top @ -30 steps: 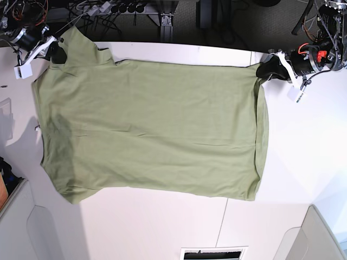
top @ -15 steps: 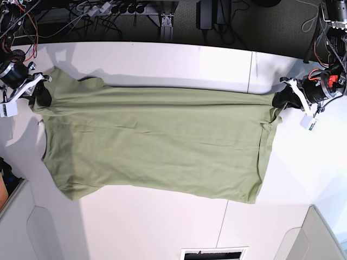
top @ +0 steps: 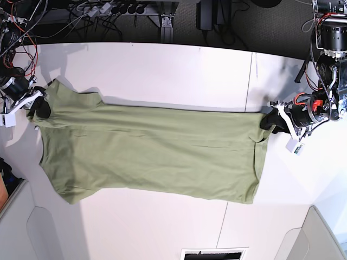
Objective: Layout the t-shirt on the table in an organized manner, then fold the t-shirt properly
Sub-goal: 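Lift the grasped edge and fold it lengthwise across the shirt, then release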
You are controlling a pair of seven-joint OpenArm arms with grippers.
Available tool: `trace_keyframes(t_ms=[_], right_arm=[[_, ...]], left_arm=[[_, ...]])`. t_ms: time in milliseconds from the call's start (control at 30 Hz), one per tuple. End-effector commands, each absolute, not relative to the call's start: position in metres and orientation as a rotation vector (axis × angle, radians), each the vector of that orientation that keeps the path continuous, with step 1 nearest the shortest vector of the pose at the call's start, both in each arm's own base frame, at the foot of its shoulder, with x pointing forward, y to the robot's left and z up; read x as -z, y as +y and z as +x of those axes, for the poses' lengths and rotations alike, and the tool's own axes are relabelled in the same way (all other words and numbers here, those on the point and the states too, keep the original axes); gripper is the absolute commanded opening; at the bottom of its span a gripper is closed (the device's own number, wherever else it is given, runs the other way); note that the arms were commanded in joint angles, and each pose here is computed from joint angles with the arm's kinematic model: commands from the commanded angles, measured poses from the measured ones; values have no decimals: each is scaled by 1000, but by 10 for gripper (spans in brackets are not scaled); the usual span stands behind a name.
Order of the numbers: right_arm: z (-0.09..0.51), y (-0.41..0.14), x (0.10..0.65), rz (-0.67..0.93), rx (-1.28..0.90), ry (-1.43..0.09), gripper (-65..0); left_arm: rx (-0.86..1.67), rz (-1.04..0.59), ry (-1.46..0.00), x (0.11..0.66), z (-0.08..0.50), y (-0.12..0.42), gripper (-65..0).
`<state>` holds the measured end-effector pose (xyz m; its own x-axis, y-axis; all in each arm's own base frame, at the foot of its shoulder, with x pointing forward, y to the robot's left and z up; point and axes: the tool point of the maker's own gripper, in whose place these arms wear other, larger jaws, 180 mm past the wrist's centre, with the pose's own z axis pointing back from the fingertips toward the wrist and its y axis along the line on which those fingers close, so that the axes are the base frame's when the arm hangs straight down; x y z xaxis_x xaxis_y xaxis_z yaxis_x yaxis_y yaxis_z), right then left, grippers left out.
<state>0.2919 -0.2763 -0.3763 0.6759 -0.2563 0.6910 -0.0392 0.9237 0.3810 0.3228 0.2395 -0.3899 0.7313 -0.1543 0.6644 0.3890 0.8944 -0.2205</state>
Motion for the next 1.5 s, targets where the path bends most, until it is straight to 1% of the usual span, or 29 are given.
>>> trace_keyframes(t_ms=[0, 33, 67, 100, 267, 433, 667, 700, 767, 800, 967, 1067, 1100, 1133, 1167, 1200, 1267, 1300, 1333, 1467], right_arm=[[300, -284, 361, 370, 118, -877, -460], [300, -284, 361, 370, 118, -877, -383], [300, -284, 360, 373, 119, -880, -328], [301, -284, 359, 376, 120, -884, -301], [302, -286, 353, 367, 116, -900, -300], [299, -306, 345, 332, 164, -927, -300], [289, -339, 351, 209, 256, -900, -300], [289, -340, 352, 203, 257, -904, -301], [292, -339, 353, 201, 253, -913, -301], [292, -337, 356, 199, 245, -906, -301], [294, -320, 379, 202, 194, -849, -301], [295, -310, 393, 226, 192, -831, -303], [296, -307, 396, 230, 197, -826, -312], [296, -304, 400, 235, 198, -819, -350], [297, -301, 402, 242, 194, -813, -413], [298, -299, 404, 246, 192, -808, -493], [298, -296, 404, 253, 181, -808, -649], [298, -295, 404, 257, 167, -807, -650], [296, -293, 403, 263, 149, -801, -650], [286, -289, 407, 285, 129, -734, -650]], left_arm=[[308, -360, -739, 375, 335, 243, -348], [307, -363, -744, 374, 336, 241, -310], [305, -368, -750, 373, 337, 241, -290], [304, -372, -754, 372, 339, 240, -289], [307, -370, -767, 367, 344, 240, -289], [311, -365, -769, 364, 347, 240, -289], [319, -341, -778, 365, 349, 243, -288], [322, -330, -783, 366, 350, 244, -274], [315, -315, -797, 368, 352, 248, -234], [307, -310, -797, 370, 353, 251, -229], [252, -318, -769, 381, 358, 261, -229], [254, -321, -751, 387, 357, 258, -229], [263, -316, -742, 390, 356, 256, -230], [271, -312, -735, 393, 356, 253, -232], [275, -313, -730, 395, 355, 250, -251], [281, -309, -723, 398, 354, 247, -314], [289, -307, -708, 403, 353, 243, -520], [289, -311, -697, 405, 351, 240, -606], [290, -314, -679, 408, 349, 239, -650], [293, -334, -613, 411, 338, 236, -650]])
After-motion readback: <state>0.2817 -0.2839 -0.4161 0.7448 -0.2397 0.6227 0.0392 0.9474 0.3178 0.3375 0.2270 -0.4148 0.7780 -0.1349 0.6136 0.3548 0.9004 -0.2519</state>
